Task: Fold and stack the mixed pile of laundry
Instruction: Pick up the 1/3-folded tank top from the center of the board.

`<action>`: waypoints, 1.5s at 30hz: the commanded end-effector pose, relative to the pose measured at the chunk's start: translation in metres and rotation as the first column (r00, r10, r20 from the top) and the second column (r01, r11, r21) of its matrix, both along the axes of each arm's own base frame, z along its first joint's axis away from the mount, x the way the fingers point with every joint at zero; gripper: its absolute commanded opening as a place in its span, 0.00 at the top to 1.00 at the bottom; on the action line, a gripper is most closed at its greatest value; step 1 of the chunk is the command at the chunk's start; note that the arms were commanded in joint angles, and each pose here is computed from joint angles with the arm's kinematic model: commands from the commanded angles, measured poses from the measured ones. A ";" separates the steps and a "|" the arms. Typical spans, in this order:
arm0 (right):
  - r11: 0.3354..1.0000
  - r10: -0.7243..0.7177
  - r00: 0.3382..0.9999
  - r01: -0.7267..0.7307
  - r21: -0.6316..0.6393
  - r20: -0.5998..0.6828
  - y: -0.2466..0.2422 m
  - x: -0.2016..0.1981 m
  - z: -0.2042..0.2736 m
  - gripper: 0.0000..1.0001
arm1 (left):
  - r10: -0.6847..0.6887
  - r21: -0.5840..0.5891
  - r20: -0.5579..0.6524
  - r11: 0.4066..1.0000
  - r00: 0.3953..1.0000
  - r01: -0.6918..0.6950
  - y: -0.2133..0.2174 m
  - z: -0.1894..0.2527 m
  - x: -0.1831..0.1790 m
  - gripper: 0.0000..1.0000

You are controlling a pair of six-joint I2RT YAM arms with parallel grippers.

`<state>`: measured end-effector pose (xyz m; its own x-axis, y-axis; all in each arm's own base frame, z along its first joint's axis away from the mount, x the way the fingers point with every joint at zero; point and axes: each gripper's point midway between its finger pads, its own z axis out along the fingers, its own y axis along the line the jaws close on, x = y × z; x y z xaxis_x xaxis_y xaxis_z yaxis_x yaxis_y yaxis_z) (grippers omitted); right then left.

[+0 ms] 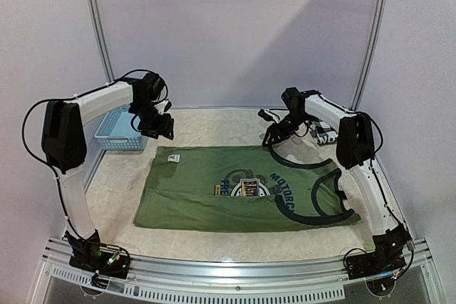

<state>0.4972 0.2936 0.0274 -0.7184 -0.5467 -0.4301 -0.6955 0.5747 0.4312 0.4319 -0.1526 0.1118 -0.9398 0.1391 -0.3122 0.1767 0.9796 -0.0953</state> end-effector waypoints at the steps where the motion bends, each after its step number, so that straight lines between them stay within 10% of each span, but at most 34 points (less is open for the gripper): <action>1: 1.000 0.005 0.999 -0.004 0.013 -0.048 0.002 -0.006 -0.015 0.60 | -0.014 -0.005 -0.030 1.000 0.999 0.014 -0.002 -0.015 0.007 0.38; 12: 0.999 0.028 0.999 -0.028 0.019 -0.044 0.002 -0.012 -0.007 0.99 | 0.110 -0.102 -0.072 0.988 0.991 -0.117 0.003 -0.043 0.034 0.39; 45: 0.999 0.023 0.998 -0.020 0.040 -0.063 0.004 -0.014 -0.007 1.00 | 0.253 0.010 -0.139 0.967 0.958 -0.254 0.058 -0.105 0.061 0.51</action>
<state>0.4855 0.2963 0.0206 -0.7282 -0.5505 -0.4082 -0.6841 0.5477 0.4818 0.4929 -0.0980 0.0195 -0.9713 -0.1089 -0.2115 -0.0910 0.9915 -0.0927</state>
